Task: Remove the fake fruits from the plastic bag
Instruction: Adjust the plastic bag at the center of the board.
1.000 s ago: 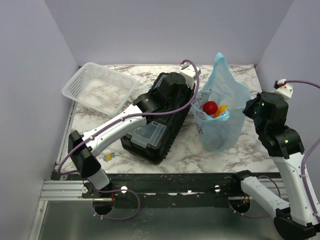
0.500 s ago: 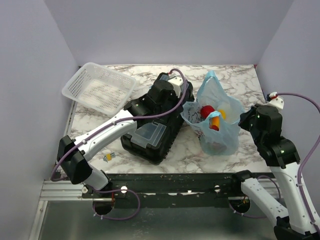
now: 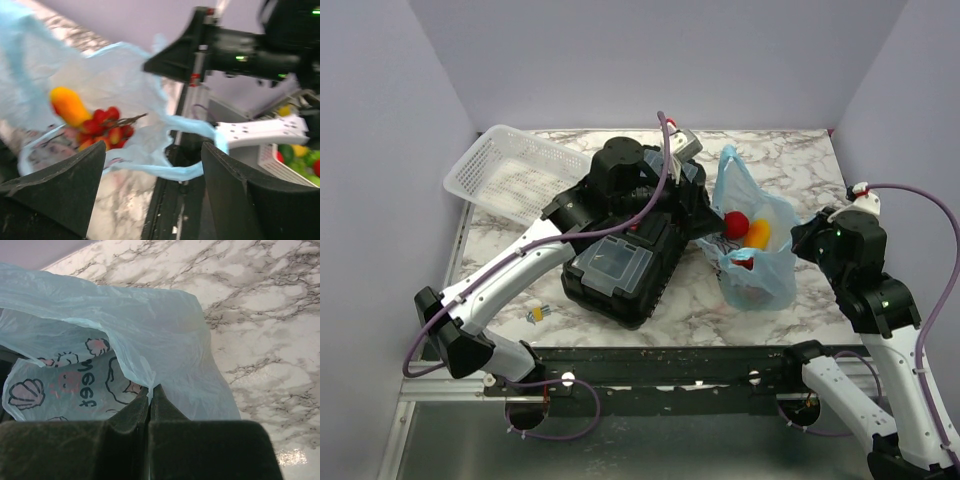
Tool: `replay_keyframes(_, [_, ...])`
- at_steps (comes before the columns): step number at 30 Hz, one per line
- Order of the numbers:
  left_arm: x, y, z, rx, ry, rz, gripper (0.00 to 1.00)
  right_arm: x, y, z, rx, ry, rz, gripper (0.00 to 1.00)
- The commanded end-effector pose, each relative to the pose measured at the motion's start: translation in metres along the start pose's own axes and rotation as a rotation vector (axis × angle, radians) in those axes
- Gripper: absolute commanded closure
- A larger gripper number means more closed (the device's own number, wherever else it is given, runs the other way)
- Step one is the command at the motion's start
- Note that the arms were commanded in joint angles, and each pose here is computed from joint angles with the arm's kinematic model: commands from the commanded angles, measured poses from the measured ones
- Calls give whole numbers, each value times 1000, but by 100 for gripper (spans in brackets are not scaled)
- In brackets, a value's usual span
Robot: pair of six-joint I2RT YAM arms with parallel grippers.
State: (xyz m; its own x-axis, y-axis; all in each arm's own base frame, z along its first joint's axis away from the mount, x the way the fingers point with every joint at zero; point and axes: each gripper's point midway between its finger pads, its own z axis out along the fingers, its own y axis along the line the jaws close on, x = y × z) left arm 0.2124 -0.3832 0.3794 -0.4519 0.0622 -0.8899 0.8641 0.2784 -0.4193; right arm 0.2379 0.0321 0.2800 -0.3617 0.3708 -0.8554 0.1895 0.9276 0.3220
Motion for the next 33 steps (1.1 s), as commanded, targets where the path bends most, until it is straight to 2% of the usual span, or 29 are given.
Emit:
replay_keyframes(1, [-8, -69, -3, 328, 3, 17, 23, -5, 12, -6, -65, -4, 9, 99])
replay_keyframes(4, [14, -96, 10, 433, 57, 37, 25, -5, 13, -7, -68, -2, 23, 99])
replay_keyframes(7, [55, -119, 25, 502, 132, 65, 28, -6, 17, -9, -88, 0, 40, 99])
replay_keyframes(10, [97, -106, 46, 442, 185, 49, 30, -8, 22, -13, -114, 2, 55, 99])
replay_keyframes(14, [150, -64, 66, 256, 259, 76, 51, -5, 25, -19, -136, 17, 73, 99])
replay_keyframes(18, [208, -61, 69, 207, 340, 181, 64, -2, 18, -22, -110, 8, 100, 99])
replay_keyframes(21, [229, -57, 65, 197, 366, 149, 76, -3, 11, -26, -92, -18, 121, 99])
replay_keyframes(23, [226, -60, 57, 215, 333, 158, 78, -3, 6, -29, -72, -28, 129, 99])
replay_keyframes(26, [229, -62, 55, 238, 333, 166, 79, 0, -6, -31, -18, -34, 141, 99])
replay_keyframes(28, [229, -67, 50, 256, 357, 167, 75, 2, -8, -32, -14, -34, 139, 99])
replay_keyframes(29, [224, -71, 47, 274, 338, 175, 69, 3, -7, -32, -21, -29, 136, 99])
replay_keyframes(31, [208, -79, 38, 297, 298, 196, 50, 9, -4, -31, -36, -2, 129, 99])
replay_keyframes(33, [185, -89, 27, 315, 251, 232, 39, 14, -1, -30, -55, 23, 119, 99])
